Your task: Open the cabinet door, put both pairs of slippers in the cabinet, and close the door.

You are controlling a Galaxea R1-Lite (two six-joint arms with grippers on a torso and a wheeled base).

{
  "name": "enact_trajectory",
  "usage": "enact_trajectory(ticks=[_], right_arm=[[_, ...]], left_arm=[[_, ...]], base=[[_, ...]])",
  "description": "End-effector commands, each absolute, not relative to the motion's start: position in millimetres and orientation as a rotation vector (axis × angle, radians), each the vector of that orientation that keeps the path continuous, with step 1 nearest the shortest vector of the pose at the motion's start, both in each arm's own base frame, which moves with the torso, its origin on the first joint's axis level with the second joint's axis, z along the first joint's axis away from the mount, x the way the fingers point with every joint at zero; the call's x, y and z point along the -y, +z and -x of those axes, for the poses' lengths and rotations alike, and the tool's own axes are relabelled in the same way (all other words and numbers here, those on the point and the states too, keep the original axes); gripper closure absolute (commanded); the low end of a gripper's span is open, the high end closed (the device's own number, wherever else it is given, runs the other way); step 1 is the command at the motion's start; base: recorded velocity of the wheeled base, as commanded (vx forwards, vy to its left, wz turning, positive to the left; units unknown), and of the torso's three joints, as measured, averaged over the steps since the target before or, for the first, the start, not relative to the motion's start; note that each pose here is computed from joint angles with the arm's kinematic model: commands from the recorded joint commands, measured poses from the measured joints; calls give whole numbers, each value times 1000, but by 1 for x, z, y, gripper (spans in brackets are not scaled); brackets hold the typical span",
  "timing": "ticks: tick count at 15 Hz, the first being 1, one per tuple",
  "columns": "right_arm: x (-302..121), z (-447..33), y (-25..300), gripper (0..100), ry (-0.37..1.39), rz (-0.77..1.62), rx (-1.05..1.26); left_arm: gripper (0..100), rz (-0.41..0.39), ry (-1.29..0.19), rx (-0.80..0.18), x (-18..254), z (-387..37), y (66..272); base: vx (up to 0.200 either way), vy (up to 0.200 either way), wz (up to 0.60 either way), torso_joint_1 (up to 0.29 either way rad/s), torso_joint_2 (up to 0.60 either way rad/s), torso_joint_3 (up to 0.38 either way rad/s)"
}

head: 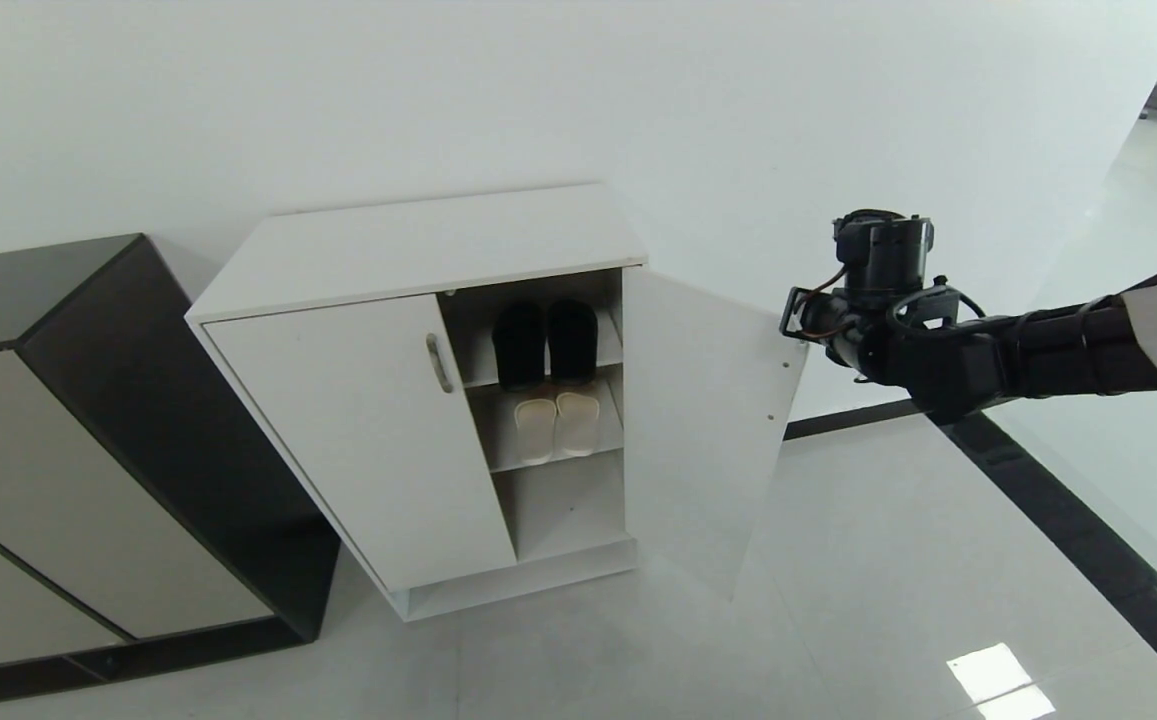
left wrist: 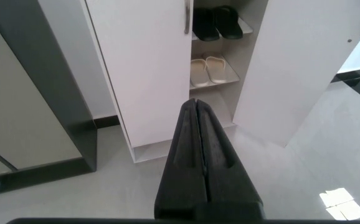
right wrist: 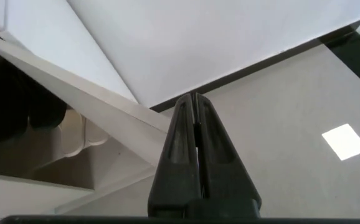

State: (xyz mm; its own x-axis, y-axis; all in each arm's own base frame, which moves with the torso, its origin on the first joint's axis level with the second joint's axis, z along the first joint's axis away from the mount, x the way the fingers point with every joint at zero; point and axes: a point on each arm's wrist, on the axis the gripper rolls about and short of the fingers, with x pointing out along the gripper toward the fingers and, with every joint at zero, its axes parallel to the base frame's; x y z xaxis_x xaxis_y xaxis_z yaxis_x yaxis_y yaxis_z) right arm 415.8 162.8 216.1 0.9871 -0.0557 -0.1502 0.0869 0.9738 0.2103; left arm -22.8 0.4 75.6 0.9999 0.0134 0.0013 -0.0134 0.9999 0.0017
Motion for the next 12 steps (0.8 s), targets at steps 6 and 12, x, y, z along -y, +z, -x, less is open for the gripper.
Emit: enact_trajectory(ticks=[6,12], right_arm=[[-169,-400,216,100,-39,-192,-199],[-209,-354,213,100,92,-155,-260]], left_arm=[[100,-2,14,2,0,23,76],[100,-2,14,2,0,23,76]], base=[[0,0,0,0,0,0],[0,0,0,0,0,0]])
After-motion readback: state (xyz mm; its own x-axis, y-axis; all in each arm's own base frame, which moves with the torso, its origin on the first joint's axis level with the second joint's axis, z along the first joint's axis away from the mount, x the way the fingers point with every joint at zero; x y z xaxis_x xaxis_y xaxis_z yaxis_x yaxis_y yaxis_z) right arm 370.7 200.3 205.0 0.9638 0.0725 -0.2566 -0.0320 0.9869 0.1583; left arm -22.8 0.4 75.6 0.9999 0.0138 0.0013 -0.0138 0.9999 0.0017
